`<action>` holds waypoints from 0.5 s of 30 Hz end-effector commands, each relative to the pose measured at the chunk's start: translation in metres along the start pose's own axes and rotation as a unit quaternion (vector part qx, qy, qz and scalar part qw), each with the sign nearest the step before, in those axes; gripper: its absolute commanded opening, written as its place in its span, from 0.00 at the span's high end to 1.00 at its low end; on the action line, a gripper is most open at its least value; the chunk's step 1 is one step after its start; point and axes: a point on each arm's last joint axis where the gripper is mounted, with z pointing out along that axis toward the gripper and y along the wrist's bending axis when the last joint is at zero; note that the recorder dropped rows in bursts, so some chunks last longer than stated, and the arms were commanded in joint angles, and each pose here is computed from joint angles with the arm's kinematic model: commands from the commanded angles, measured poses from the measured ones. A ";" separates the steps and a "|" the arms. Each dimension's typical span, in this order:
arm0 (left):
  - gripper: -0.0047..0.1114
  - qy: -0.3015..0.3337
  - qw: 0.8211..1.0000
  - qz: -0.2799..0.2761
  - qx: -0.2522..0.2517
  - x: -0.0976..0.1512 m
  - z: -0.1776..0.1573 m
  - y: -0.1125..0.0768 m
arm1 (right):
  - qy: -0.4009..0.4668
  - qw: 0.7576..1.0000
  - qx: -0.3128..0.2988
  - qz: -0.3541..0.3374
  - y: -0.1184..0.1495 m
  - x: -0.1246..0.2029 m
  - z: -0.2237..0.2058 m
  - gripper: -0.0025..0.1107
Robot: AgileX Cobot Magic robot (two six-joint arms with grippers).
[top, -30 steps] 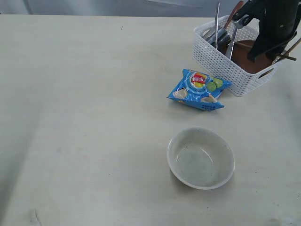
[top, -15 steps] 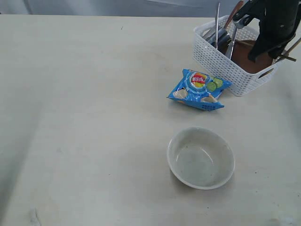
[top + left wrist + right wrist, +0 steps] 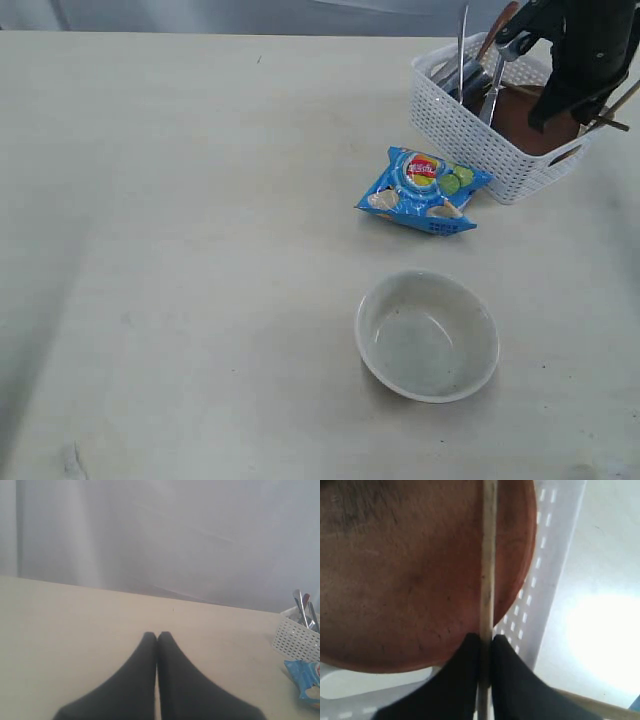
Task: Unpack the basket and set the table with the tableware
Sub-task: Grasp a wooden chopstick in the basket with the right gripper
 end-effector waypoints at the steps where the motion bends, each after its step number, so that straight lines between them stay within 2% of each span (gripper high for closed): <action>1: 0.96 0.001 1.000 0.008 0.000 0.001 0.000 0.000 | 0.002 1.000 0.008 0.001 -0.005 0.002 -0.003 0.98; 15: 0.96 0.001 1.000 0.008 0.000 0.001 0.000 0.000 | -0.005 1.000 0.010 0.014 -0.010 0.010 -0.024 0.98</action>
